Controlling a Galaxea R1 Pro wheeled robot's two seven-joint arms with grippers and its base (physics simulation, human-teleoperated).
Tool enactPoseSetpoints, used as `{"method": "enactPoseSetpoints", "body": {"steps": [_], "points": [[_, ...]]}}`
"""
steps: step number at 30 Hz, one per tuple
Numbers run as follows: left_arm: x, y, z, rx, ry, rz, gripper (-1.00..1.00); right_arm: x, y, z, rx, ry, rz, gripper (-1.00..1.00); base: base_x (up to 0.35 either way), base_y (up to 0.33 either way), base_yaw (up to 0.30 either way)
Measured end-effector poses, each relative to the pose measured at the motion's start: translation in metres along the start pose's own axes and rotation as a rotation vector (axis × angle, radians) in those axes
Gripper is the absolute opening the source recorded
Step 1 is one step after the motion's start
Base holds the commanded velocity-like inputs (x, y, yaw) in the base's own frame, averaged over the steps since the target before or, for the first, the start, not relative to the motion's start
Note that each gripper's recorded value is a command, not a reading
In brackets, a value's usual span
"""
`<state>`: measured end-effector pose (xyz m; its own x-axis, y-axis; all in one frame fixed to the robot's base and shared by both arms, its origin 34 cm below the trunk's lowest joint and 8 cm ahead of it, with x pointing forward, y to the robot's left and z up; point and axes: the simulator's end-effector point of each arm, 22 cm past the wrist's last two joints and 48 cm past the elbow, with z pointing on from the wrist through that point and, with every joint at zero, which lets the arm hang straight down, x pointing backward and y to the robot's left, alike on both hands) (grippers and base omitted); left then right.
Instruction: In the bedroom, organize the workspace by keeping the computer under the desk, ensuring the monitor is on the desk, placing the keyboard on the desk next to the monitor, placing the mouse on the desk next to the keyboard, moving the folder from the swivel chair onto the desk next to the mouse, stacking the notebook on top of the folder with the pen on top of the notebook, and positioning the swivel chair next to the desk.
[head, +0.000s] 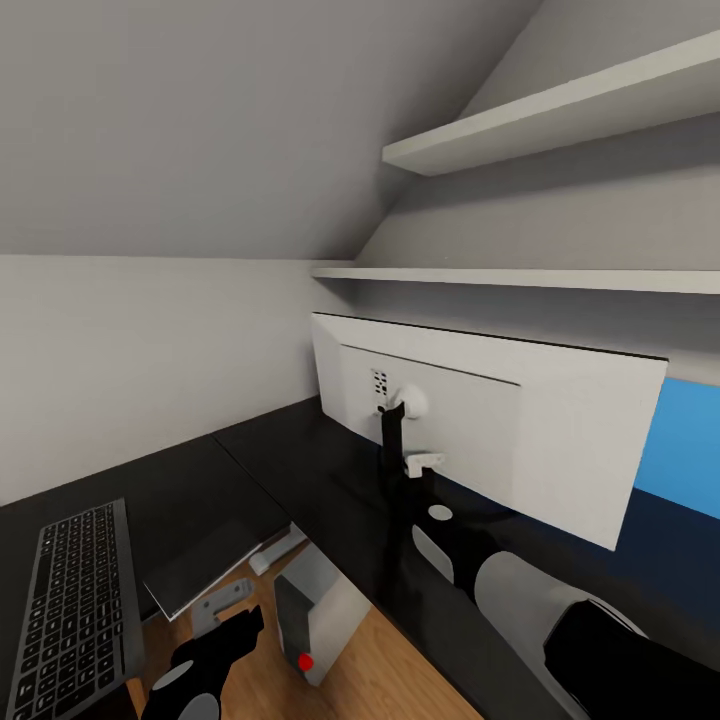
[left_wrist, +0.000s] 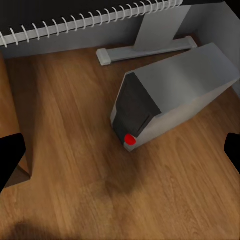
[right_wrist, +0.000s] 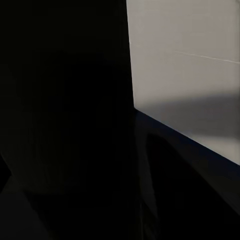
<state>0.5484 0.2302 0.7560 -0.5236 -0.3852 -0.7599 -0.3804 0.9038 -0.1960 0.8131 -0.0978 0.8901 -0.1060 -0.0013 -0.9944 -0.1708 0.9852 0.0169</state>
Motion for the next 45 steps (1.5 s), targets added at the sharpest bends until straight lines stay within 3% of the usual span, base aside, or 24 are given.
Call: {"method": "enactPoseSetpoints", "body": {"steps": [14, 45], "points": [[-0.0002, -0.0001, 0.0000, 0.000, 0.000, 0.000, 1.00, -0.0007, 0.0004, 0.0001, -0.003, -0.002, 0.000, -1.00, 0.000, 0.000, 0.000], [0.0008, 0.0000, 0.0006, 0.000, 0.003, 0.001, 1.00, -0.0007, 0.0010, 0.0005, -0.004, -0.002, 0.001, -1.00, -0.331, -0.074, 0.000]]}}
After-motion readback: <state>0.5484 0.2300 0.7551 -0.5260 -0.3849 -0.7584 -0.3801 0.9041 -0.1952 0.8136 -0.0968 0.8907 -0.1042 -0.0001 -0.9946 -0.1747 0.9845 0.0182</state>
